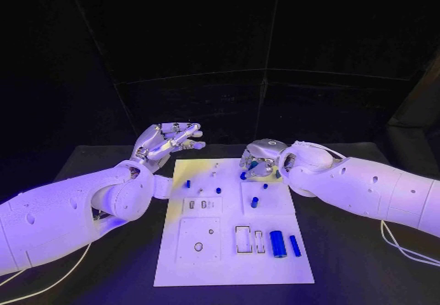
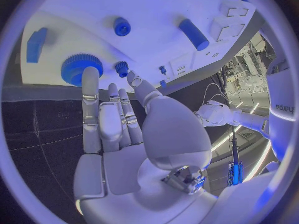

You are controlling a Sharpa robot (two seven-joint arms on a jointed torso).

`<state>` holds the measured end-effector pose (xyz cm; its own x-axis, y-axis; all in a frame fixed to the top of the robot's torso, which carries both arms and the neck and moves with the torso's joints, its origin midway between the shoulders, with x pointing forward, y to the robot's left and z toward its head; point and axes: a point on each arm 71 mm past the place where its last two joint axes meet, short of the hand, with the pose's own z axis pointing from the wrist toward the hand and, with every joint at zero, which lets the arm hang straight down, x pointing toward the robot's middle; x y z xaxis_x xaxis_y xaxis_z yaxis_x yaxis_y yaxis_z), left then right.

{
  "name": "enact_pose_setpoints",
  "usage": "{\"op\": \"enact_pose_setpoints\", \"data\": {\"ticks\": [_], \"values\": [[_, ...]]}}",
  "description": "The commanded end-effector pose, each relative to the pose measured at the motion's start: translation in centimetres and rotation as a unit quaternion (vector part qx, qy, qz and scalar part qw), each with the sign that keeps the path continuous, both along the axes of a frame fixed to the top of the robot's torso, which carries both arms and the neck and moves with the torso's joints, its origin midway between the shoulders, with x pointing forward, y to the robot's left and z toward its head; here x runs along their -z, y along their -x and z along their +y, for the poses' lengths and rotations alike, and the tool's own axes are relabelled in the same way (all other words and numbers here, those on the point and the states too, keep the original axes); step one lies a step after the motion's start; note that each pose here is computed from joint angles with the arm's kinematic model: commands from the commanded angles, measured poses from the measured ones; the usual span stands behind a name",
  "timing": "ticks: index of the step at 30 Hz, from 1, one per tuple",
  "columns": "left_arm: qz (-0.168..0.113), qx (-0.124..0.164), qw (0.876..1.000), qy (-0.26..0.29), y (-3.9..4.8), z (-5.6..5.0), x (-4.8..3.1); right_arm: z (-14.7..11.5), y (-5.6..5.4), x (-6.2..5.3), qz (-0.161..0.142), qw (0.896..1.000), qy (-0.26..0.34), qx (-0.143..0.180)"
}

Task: Assemble the parts on the task board

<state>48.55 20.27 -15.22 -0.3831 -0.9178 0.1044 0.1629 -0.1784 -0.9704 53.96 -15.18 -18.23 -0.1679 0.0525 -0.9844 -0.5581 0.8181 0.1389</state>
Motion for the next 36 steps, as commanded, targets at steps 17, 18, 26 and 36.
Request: {"op": "enact_pose_setpoints", "data": {"ticks": [17,18,26,36], "values": [[-0.001,0.008,1.000,-0.001,0.05,-0.1,-0.12,1.0,-0.7,0.7,0.025,0.999,0.045,-0.001],[0.000,0.008,1.000,-0.001,0.04,-0.1,-0.12,1.1,-0.7,0.8,0.026,0.999,0.045,-0.001],[0.001,0.007,1.000,-0.002,-0.05,-0.1,-0.06,1.2,-0.8,0.9,0.031,0.998,0.049,-0.003],[0.002,0.007,1.000,-0.002,-0.06,-0.1,-0.06,1.2,-1.0,0.9,0.030,0.998,0.047,-0.003]]}}
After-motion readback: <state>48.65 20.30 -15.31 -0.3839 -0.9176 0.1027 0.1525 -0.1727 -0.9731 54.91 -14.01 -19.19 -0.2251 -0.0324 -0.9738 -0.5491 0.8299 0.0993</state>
